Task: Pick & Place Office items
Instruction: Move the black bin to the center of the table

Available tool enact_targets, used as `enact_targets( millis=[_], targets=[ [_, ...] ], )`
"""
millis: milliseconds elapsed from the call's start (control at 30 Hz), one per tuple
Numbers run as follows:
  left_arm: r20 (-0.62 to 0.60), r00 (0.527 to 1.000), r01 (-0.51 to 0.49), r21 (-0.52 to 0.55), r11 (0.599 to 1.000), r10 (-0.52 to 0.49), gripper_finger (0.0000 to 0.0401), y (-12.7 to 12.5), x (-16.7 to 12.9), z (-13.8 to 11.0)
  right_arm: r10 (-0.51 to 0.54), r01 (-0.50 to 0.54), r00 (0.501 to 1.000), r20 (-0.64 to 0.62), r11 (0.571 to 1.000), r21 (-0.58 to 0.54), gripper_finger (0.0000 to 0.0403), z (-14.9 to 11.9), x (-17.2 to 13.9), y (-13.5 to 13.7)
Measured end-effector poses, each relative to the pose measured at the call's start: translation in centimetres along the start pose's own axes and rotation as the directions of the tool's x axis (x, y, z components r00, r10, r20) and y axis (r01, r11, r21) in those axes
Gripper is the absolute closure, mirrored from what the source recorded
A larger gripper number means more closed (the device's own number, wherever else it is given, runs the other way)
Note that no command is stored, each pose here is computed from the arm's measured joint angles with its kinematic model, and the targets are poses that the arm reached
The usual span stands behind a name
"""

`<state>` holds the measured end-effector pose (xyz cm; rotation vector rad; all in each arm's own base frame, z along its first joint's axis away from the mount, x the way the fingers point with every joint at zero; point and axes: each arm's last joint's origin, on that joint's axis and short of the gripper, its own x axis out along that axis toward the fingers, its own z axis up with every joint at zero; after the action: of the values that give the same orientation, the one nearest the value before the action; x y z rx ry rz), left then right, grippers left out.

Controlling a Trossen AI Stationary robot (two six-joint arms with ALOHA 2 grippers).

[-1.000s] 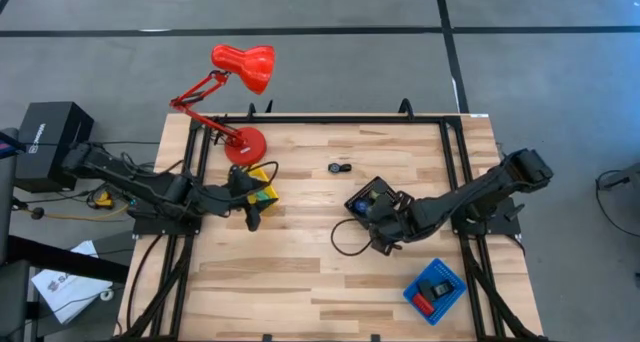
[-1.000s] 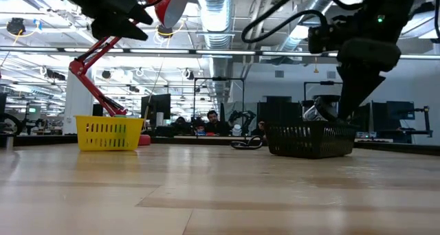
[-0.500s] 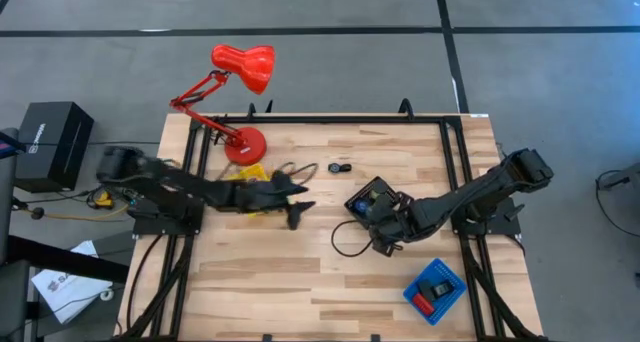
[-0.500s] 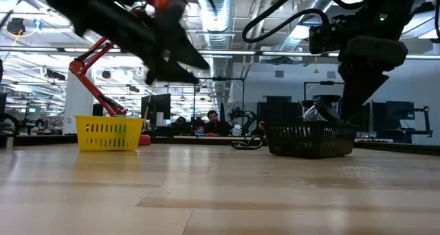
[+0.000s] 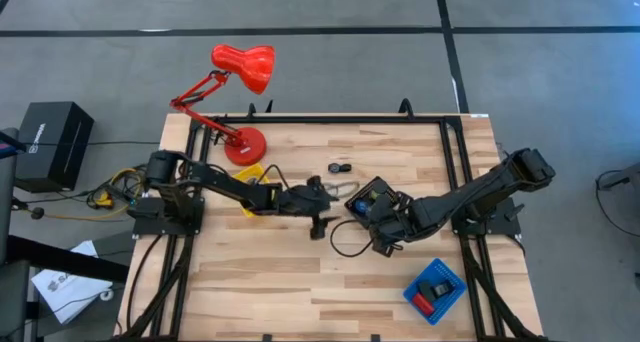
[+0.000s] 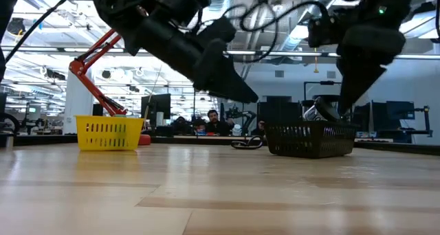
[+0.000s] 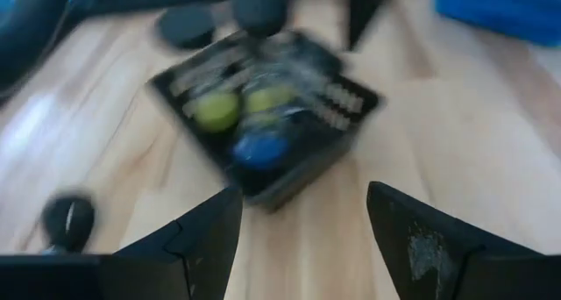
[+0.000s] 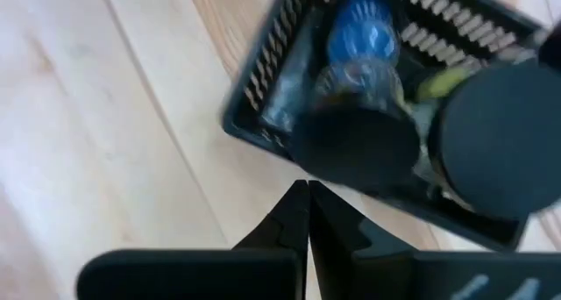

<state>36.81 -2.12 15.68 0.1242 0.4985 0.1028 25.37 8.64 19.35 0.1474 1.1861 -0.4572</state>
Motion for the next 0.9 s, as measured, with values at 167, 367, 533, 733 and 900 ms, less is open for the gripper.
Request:
enact_targets(
  millis=[167, 367, 533, 733, 900],
  targets=[
    [0.046, 0.998, 0.041, 0.125, 0.991, -0.047, 0.0183, -0.5, 0.2, 1.4, 0.047, -0.047, 0.998, 0.050, 0.999, 0.004, 0.0403, 0.9, -1.8, 0.4],
    [0.045, 0.997, -0.054, -0.051, 0.997, 0.057, 0.0235, 2.8, 0.8, 1.6, 0.043, -0.043, 0.998, 0.044, 0.999, -0.005, 0.0403, 1.3, -3.0, 0.4],
    [0.022, 0.999, -0.034, -0.236, 0.971, 0.041, 0.0289, 4.4, 1.4, 0.7, 0.039, -0.039, 0.999, 0.038, 0.999, -0.008, 0.0403, 1.4, -3.2, 0.4],
    [-0.005, 1.000, -0.010, -0.317, 0.948, 0.009, 0.0330, 3.2, 2.7, -0.7, 0.029, -0.028, 0.999, 0.027, 1.000, -0.013, 0.0403, 1.3, -3.2, 0.2],
    [0.046, 0.999, -0.007, -0.354, 0.935, 0.025, 0.0346, 3.1, 3.6, -1.1, 0.026, -0.026, 0.999, 0.025, 1.000, -0.014, 0.0403, 1.2, -3.2, 0.2]
  ],
)
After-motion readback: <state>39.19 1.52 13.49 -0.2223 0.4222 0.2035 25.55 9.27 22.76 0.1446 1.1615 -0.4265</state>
